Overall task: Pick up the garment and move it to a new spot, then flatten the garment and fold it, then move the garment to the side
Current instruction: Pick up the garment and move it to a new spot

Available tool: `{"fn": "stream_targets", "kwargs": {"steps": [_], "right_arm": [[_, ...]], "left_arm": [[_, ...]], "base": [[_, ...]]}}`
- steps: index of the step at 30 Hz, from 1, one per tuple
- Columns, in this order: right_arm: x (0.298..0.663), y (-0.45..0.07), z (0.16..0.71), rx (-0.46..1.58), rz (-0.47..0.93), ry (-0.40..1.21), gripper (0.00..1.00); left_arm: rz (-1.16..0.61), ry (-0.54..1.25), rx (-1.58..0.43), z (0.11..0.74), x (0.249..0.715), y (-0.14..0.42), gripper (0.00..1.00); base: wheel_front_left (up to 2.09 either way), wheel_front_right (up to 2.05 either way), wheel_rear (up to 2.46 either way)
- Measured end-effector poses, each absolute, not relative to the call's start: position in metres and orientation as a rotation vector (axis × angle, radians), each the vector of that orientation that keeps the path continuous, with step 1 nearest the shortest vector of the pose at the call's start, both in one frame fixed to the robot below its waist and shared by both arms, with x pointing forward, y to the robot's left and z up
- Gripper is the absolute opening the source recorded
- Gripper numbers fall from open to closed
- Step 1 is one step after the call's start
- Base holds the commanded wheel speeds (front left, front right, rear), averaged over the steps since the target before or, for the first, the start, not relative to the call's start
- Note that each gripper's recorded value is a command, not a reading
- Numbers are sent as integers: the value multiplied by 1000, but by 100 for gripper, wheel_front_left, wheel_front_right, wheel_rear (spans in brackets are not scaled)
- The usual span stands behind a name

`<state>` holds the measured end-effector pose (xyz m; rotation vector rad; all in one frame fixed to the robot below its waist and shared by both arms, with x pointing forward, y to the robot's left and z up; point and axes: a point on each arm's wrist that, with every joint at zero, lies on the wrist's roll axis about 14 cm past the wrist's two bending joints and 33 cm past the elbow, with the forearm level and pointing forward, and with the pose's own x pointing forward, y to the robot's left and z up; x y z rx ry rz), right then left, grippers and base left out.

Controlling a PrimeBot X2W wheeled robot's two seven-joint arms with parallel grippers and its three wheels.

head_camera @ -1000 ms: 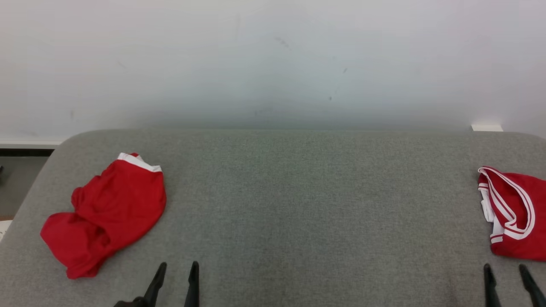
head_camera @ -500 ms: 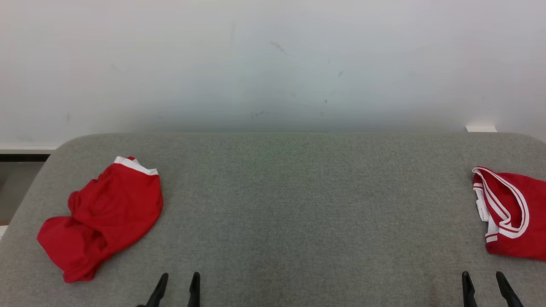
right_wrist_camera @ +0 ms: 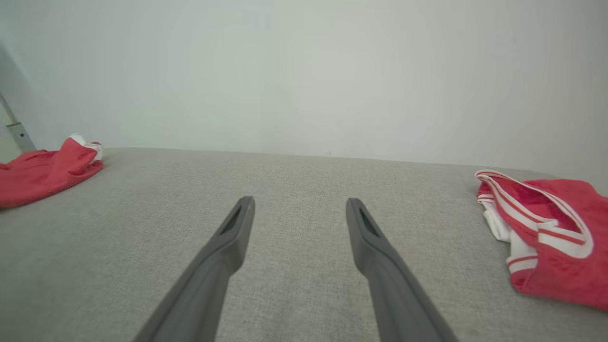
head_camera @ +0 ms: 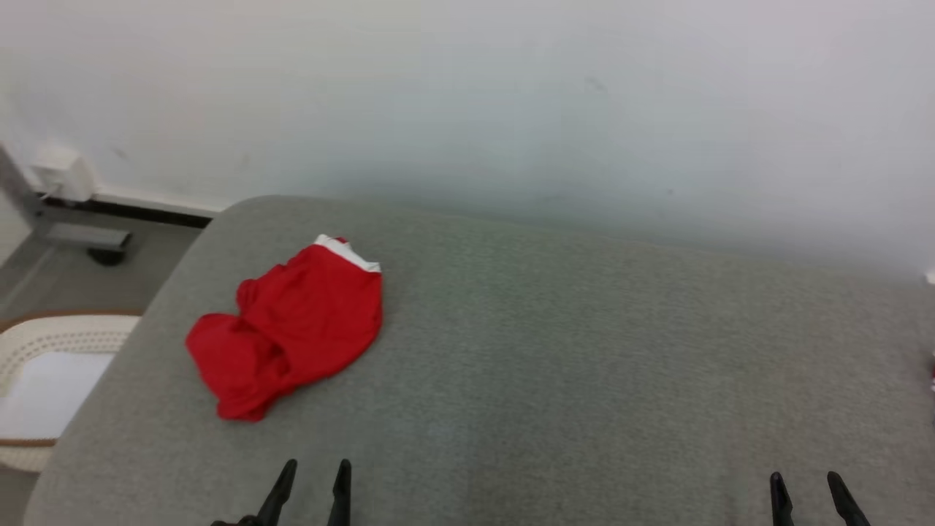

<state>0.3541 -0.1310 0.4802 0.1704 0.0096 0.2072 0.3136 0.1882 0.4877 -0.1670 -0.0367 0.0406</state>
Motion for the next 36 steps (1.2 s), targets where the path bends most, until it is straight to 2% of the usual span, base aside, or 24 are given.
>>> {"fn": "stream_targets", "kwargs": {"steps": [8, 14, 20, 26, 32, 36], "right_arm": [[371, -41, 484, 178, 471, 26, 100], [382, -11, 481, 169, 562, 36, 100], [426, -13, 477, 117, 580, 4, 100], [468, -38, 435, 51, 561, 56, 100], [497, -52, 407, 33, 546, 86, 100], [505, -57, 399, 40, 535, 89, 100]], "left_arm": [[269, -34, -177, 479, 263, 245, 100], [368, -34, -199, 478, 247, 268, 100], [373, -127, -176, 518, 309, 300, 100], [392, -22, -192, 511, 397, 333, 100], [461, 309, -173, 443, 439, 361, 100], [410, 504, -168, 397, 454, 349, 100]], "base": [[0, 0, 0], [0, 0, 0], [0, 0, 0], [0, 0, 0], [0, 0, 0], [0, 0, 0]]}}
